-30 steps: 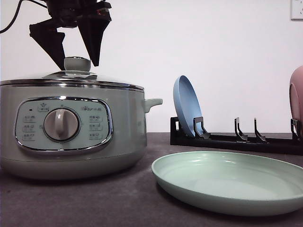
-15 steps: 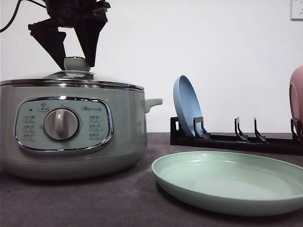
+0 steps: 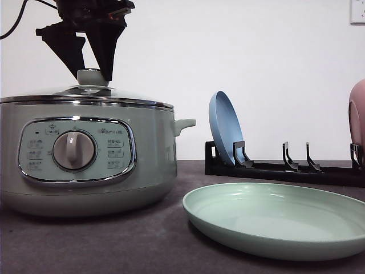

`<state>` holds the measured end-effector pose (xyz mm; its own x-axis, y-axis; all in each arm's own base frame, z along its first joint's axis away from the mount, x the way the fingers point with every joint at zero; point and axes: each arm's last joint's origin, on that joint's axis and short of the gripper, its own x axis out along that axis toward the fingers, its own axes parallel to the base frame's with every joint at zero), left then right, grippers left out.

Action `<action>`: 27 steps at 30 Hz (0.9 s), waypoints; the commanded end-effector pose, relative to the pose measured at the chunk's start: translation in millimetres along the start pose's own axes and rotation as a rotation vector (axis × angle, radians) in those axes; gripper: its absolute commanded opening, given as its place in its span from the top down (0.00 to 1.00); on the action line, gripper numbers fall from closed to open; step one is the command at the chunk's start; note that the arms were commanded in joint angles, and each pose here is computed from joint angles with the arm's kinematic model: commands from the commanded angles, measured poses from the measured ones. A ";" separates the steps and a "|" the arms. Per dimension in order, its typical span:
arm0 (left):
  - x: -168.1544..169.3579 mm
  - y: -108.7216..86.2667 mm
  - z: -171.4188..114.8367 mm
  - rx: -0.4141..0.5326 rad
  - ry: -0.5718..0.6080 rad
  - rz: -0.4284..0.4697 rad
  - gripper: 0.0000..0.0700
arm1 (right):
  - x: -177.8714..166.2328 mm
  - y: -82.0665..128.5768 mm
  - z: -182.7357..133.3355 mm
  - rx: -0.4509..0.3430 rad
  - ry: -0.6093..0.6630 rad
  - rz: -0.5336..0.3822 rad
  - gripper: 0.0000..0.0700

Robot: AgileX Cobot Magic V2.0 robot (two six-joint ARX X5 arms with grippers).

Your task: Transfer potato from steamer to green plate

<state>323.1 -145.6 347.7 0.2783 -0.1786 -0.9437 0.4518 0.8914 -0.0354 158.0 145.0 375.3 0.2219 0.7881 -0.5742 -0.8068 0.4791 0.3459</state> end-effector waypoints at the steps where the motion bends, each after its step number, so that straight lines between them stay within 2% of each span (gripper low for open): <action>1: 2.6 -2.0 3.7 0.004 0.014 -0.001 0.76 | 0.2 1.4 5.0 -0.022 -0.012 0.003 0.58; 6: 2.6 -2.1 2.9 0.004 0.023 -0.001 0.99 | 0.2 1.4 5.2 -0.023 -0.014 0.004 0.58; 17: -0.4 -1.7 2.3 0.006 0.011 0.000 1.00 | 0.1 1.4 6.4 -0.025 -0.026 0.004 0.58; 27: -30.8 3.6 -6.0 -0.008 -0.088 0.011 1.00 | 0.0 1.5 7.5 -0.030 -0.036 0.004 0.58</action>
<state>318.6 -138.6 356.1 0.2984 -0.1858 -0.9362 0.4459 0.8944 -0.0354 159.1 145.9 377.1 0.2325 0.7966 -0.5580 -0.8130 0.4741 0.3382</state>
